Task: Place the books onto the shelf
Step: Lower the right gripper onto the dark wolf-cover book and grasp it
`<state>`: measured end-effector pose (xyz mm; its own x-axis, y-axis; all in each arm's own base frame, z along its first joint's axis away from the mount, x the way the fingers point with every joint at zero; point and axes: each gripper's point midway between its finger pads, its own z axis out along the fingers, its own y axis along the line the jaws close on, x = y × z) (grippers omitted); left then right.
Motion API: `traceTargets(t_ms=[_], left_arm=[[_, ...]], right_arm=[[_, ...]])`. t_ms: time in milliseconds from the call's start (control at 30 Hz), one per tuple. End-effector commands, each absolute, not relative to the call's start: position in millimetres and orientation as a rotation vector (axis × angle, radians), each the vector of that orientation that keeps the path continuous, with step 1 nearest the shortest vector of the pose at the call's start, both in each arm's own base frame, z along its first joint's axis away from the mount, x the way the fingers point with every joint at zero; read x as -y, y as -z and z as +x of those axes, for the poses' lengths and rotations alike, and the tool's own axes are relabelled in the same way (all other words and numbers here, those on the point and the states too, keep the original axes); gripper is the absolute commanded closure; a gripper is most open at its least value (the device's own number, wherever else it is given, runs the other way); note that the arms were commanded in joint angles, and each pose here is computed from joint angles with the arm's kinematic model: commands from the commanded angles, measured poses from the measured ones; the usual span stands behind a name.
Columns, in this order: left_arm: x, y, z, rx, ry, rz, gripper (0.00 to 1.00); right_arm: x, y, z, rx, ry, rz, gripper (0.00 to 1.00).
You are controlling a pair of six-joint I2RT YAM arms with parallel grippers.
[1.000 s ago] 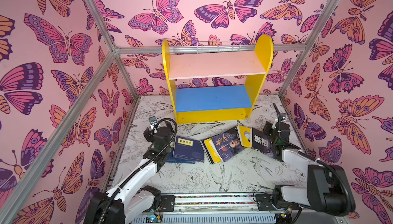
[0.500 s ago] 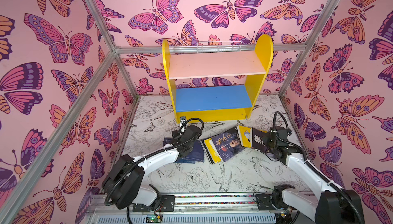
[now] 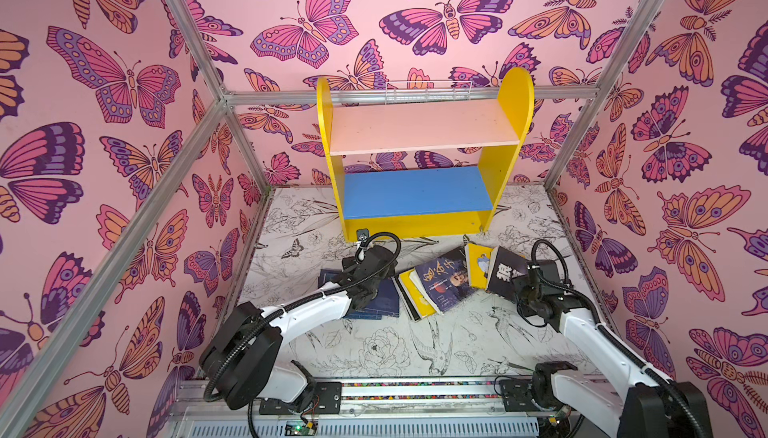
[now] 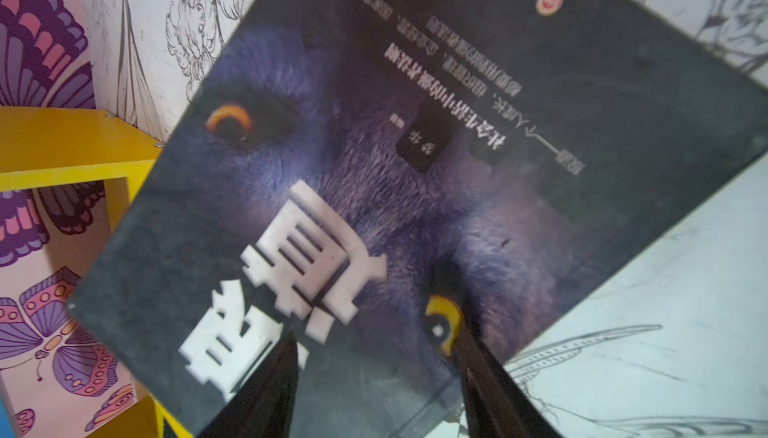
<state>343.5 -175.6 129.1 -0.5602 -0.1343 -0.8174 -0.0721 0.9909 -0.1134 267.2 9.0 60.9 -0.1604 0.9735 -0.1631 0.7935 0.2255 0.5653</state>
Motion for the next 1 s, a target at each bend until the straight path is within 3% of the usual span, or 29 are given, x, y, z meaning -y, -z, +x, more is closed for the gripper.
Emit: traceTargets(t_ms=[0,333,600,967], left_arm=[[182.7,-130.5,345.0,-2.172,0.101,-0.134,0.01],[181.1,-126.5,344.8,-2.176,0.082,-0.133,0.01],[183.0,-122.7,345.9,-2.186,0.080,-0.132,0.01],[183.4,-124.4,343.6,-2.185,0.093,-0.124,0.01]], right_arm=[[-39.3,-22.7,235.4,-2.196,-0.552,1.783,0.39],[-17.0,-58.3,221.6,-2.149,-0.390,1.778,0.37],[-28.4,-41.5,212.7,-2.128,-0.450,1.900,0.34],[-29.0,-45.5,241.9,-2.042,-0.538,1.853,0.37]])
